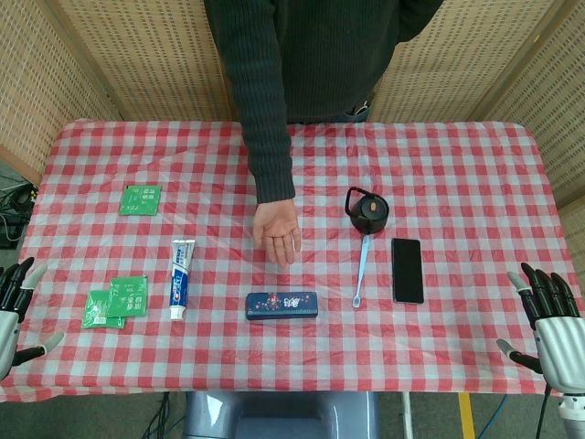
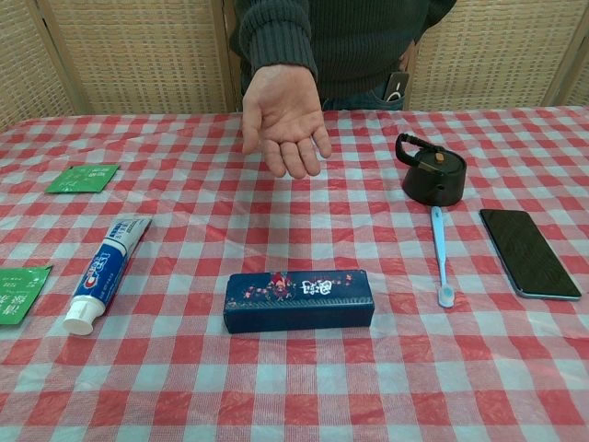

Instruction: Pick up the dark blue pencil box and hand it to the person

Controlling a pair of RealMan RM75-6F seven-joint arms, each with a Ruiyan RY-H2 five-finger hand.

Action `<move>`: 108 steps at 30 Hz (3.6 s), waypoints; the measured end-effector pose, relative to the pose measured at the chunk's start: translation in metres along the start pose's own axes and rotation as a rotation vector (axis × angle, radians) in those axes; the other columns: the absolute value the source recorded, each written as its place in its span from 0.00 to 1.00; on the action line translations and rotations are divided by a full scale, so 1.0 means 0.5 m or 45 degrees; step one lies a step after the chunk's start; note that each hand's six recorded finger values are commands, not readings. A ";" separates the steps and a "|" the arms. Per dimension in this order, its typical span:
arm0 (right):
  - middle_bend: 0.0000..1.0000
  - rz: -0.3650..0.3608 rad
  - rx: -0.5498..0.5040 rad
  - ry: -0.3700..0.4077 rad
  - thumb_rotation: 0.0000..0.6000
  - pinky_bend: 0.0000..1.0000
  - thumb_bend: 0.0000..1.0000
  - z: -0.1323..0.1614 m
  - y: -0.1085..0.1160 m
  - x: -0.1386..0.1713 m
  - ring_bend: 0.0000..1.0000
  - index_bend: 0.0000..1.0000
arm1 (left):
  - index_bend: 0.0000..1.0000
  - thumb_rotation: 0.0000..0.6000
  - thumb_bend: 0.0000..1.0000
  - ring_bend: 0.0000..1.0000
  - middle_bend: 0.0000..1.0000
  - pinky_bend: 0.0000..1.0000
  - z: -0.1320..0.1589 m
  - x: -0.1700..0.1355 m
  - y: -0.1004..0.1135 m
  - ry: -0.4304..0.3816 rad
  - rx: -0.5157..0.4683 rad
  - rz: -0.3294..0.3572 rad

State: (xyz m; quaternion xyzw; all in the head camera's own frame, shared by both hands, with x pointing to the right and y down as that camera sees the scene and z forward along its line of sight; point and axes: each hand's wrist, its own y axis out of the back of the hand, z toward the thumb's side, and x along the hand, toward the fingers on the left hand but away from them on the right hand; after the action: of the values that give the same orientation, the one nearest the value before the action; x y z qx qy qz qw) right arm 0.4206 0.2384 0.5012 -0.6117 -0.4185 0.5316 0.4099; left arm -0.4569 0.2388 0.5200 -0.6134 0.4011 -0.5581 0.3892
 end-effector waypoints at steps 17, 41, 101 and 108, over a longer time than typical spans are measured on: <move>0.00 0.009 -0.026 -0.027 1.00 0.00 0.00 -0.010 0.001 -0.011 0.00 0.00 | 0.00 1.00 0.00 0.00 0.00 0.00 0.140 0.097 -0.128 -0.312 -0.024 -0.294; 0.00 0.032 -0.045 -0.085 1.00 0.00 0.00 -0.038 -0.005 -0.027 0.00 0.00 | 0.13 1.00 0.00 0.14 0.07 0.21 0.593 0.273 -0.315 -0.665 -0.146 -0.609; 0.00 0.043 -0.071 -0.099 1.00 0.00 0.00 -0.045 -0.005 -0.033 0.00 0.00 | 0.53 1.00 0.08 0.51 0.47 0.55 0.652 0.383 -0.077 -0.612 0.050 -0.006; 0.00 0.038 -0.077 -0.099 1.00 0.00 0.00 -0.047 0.000 -0.032 0.00 0.00 | 0.00 1.00 0.00 0.01 0.00 0.10 0.646 0.384 -0.095 -0.548 0.060 -0.087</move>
State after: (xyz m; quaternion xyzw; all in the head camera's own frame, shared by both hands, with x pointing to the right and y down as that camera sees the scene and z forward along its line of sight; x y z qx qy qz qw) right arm 0.4427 0.2219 0.5085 -0.6088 -0.4408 0.5481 0.3669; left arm -0.1215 0.0886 0.6116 -0.7223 0.2745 -0.4363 0.4610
